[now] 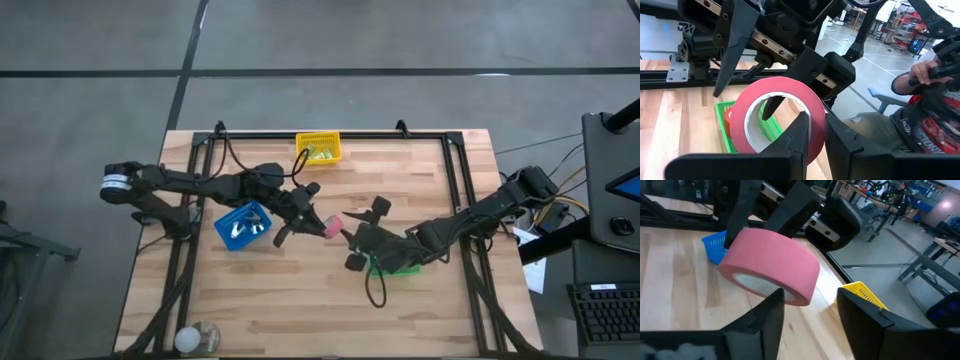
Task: Pick and place Stapler, Stapler remover, tape
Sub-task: Put the pink tape into the green bin
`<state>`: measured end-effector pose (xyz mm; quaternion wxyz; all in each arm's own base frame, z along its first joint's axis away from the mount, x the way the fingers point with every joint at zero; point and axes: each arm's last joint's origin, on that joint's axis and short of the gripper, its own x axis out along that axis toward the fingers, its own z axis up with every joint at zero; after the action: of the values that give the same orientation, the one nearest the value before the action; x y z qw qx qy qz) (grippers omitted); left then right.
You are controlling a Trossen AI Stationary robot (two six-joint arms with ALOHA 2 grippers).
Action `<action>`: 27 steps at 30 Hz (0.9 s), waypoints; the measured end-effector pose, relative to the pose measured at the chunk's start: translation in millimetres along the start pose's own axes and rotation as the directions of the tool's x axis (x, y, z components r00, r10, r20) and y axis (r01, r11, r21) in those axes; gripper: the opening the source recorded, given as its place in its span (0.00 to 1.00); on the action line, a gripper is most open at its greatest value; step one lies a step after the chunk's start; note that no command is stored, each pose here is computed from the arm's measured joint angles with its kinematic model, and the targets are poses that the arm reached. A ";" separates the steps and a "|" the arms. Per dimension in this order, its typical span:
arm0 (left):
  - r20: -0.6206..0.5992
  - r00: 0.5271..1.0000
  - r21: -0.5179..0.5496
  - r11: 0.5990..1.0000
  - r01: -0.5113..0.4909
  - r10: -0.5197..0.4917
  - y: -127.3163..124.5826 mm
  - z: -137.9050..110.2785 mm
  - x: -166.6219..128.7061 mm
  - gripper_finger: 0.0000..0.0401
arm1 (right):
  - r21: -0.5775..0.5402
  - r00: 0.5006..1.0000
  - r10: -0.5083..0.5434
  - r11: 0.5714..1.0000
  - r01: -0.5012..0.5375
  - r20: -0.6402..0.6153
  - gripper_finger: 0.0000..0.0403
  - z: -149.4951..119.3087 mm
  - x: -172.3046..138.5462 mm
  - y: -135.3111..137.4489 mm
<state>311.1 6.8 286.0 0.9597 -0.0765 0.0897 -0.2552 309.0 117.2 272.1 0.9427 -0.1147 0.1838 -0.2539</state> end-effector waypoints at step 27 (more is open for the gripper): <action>-0.006 0.998 -0.029 0.998 -0.055 0.055 3.6 -1.4 -1.6 0.49 | 0.184 0.873 0.206 0.973 -0.136 -0.442 0.08 13.5 -24.6 -34.5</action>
<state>311.1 10.6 284.1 0.9649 -0.0872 0.0980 -0.2275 279.6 102.6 302.0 0.8972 0.0351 0.3911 -0.2020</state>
